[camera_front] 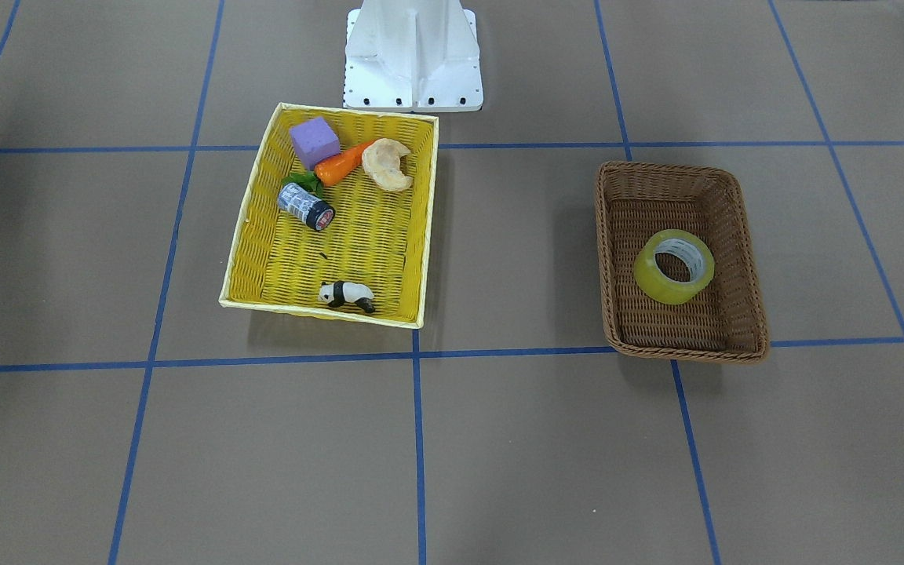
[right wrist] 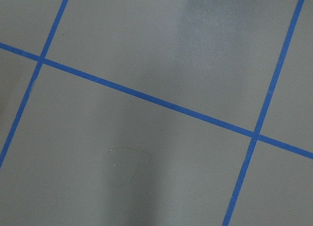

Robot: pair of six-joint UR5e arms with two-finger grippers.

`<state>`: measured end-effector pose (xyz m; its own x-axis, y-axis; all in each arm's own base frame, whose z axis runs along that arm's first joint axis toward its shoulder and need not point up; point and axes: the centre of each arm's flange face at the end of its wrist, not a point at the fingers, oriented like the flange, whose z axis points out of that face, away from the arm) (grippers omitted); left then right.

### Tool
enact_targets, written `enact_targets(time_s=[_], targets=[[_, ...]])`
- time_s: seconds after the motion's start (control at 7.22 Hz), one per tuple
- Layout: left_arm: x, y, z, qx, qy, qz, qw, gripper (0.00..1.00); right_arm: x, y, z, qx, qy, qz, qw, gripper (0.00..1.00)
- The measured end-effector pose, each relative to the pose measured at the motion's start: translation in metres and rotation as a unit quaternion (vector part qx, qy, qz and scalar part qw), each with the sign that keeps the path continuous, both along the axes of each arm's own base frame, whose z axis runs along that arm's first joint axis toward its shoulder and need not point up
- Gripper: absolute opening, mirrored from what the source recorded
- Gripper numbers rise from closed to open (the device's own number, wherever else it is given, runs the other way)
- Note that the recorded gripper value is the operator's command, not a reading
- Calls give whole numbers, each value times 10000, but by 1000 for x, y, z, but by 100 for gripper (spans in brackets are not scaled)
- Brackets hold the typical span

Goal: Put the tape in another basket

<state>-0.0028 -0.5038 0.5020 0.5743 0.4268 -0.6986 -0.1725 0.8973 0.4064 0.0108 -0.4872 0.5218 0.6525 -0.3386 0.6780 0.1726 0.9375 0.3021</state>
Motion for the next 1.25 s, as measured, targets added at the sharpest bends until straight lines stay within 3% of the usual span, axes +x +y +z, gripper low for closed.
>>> enact_targets(time_s=[1.25], targets=[[1,-13,2,1,-38,-3,10000,98,0,0,0,22,9,-13,10000,100]])
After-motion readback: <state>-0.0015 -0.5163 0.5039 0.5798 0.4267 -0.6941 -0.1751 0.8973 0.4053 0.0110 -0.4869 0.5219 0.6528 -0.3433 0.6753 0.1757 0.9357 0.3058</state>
